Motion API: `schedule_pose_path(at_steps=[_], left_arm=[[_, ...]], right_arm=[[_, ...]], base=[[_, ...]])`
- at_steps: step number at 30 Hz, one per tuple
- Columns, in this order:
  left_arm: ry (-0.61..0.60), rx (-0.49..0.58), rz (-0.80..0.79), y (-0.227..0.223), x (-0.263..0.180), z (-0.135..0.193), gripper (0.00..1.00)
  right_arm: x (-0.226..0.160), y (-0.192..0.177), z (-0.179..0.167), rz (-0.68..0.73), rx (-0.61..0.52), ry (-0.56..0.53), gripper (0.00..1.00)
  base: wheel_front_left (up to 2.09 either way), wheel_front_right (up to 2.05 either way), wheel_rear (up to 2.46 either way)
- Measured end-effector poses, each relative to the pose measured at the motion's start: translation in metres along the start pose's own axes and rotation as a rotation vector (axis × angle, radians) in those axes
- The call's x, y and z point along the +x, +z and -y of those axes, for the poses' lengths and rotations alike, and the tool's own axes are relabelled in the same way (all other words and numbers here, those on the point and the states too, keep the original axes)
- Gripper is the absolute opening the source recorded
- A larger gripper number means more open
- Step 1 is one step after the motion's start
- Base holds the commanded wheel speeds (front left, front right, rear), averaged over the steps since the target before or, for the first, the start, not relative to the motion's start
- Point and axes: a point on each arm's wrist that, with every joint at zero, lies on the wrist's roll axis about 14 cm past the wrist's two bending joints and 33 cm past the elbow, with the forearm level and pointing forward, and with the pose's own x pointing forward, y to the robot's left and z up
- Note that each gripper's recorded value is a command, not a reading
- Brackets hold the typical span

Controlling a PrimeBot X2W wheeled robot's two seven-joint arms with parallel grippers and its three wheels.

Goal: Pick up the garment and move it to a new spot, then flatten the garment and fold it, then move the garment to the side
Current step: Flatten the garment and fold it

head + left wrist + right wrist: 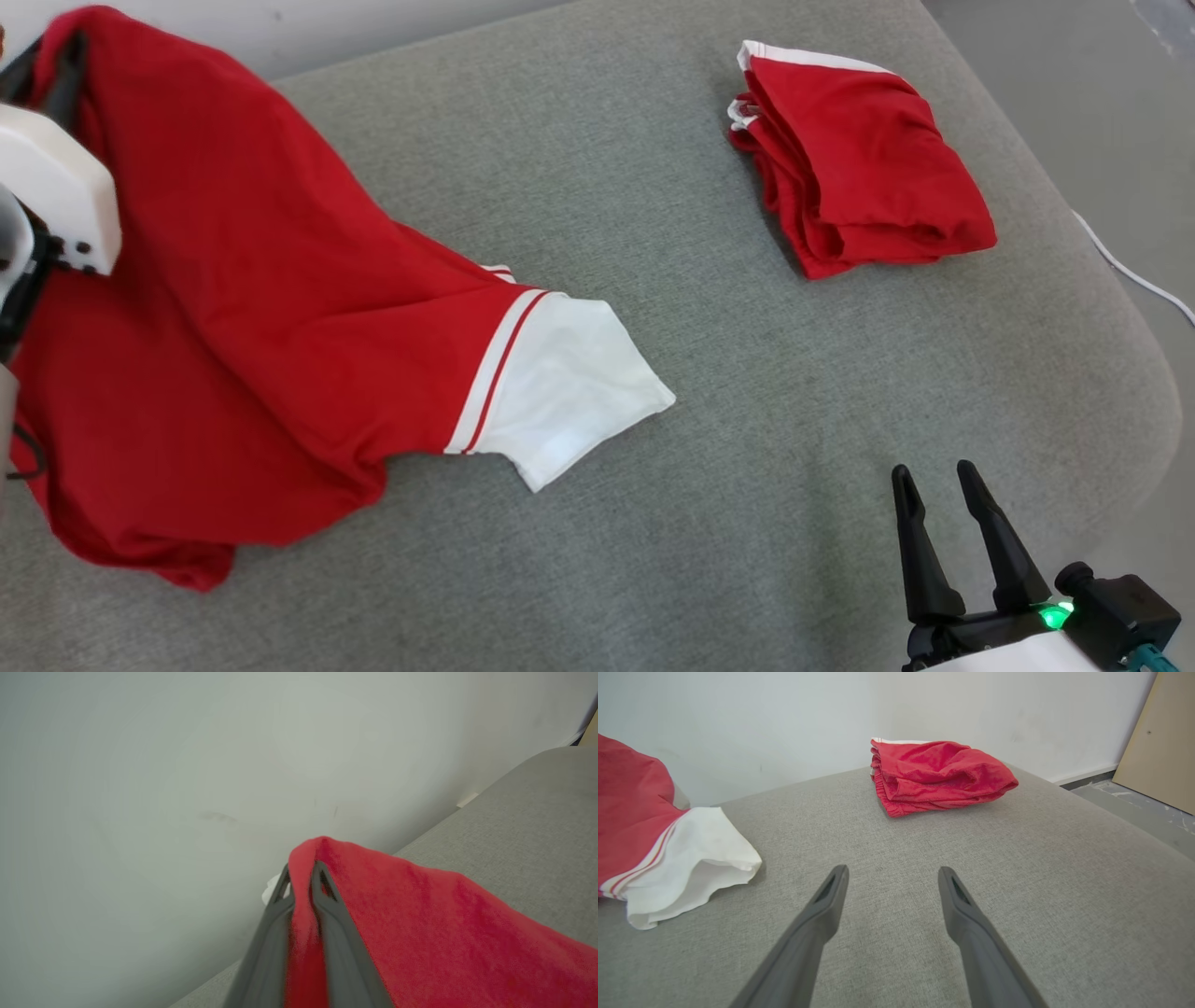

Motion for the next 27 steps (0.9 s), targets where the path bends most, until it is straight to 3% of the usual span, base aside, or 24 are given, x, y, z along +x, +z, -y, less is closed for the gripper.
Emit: schedule_pose_path(at_steps=[7, 19, 27], left_arm=[[0.004, -0.075, -0.023, -0.028, -0.021, 0.003, 1.0], [0.095, -0.3, 0.15, -0.007, -0.103, 0.022, 1.0], [0.125, -0.437, 0.119, -0.025, -0.176, 0.076, 1.0]], right_arm=[[0.005, -0.003, -0.005, -0.005, -0.01, 0.025, 1.0], [-0.006, 0.003, -0.021, 0.029, -0.027, 0.099, 1.0], [-0.021, 0.007, -0.025, 0.051, -0.019, 0.139, 1.0]], base=[[0.0, 0.0, 0.0], [0.0, 0.0, 0.0], [0.0, 0.0, 0.0]])
